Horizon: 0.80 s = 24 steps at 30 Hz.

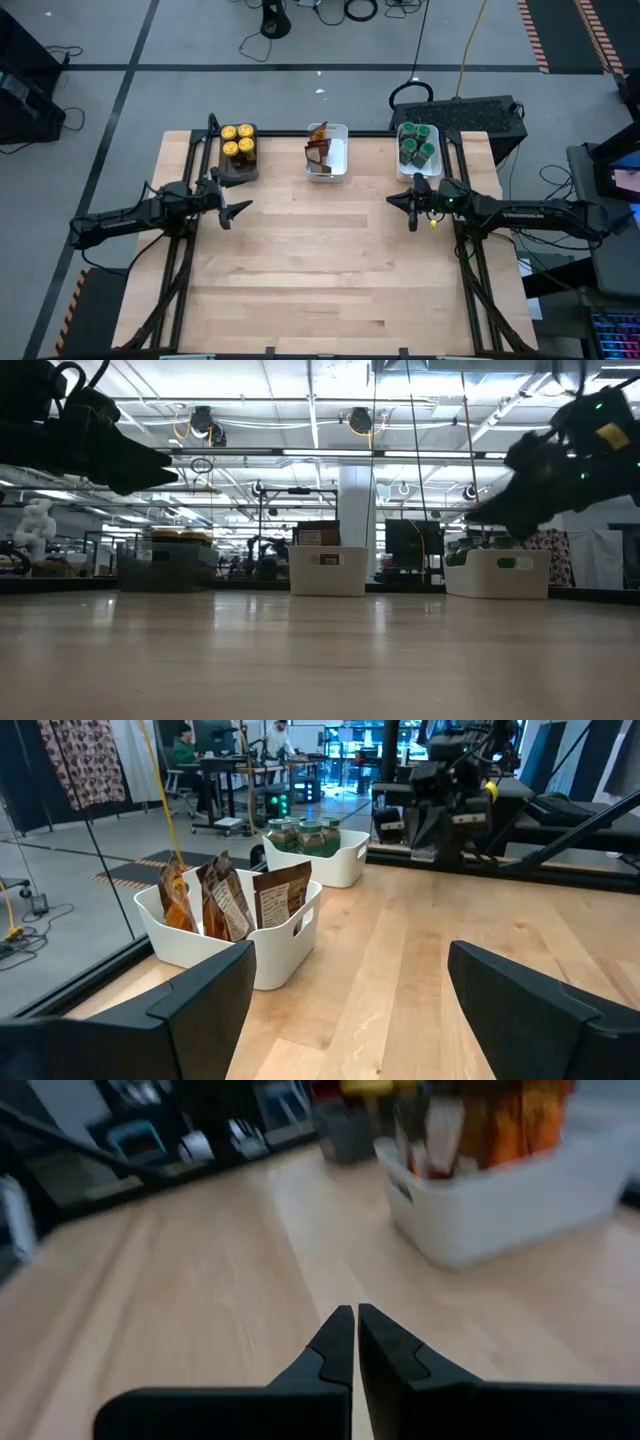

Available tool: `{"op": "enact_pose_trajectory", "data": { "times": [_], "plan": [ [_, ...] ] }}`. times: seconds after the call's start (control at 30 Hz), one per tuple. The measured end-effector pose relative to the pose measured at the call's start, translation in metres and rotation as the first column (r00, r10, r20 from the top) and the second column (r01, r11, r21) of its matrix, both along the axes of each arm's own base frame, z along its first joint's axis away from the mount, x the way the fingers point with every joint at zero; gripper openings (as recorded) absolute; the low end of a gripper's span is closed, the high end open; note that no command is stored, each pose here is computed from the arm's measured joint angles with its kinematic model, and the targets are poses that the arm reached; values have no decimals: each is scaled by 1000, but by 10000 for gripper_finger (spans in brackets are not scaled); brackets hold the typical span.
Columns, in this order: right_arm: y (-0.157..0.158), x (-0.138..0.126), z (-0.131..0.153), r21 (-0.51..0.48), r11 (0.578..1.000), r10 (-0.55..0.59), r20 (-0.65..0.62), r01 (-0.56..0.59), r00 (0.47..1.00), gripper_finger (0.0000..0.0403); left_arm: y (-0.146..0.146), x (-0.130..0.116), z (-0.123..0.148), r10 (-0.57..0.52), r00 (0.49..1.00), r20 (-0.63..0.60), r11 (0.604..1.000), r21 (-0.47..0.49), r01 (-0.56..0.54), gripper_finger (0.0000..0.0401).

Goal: Sort spices by type
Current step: Return to Home Position

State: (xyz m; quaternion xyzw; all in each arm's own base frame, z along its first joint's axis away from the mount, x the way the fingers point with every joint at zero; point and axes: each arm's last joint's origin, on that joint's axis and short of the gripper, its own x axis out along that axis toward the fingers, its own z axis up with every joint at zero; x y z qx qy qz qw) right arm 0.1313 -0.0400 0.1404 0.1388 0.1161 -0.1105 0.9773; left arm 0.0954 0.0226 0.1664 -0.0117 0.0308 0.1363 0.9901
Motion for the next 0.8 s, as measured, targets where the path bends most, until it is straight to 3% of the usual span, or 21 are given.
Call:
{"op": "enact_pose_trajectory", "data": {
  "times": [0.27,0.8],
  "plan": [
    [7,-6,19,-53,998,39,159,-31,986,0,0,0,0,0,1000,-1,1000,0,0,334],
    [7,-6,20,-54,998,39,163,-30,986,0,0,0,0,0,1000,-1,1000,0,0,334]
  ]
}}
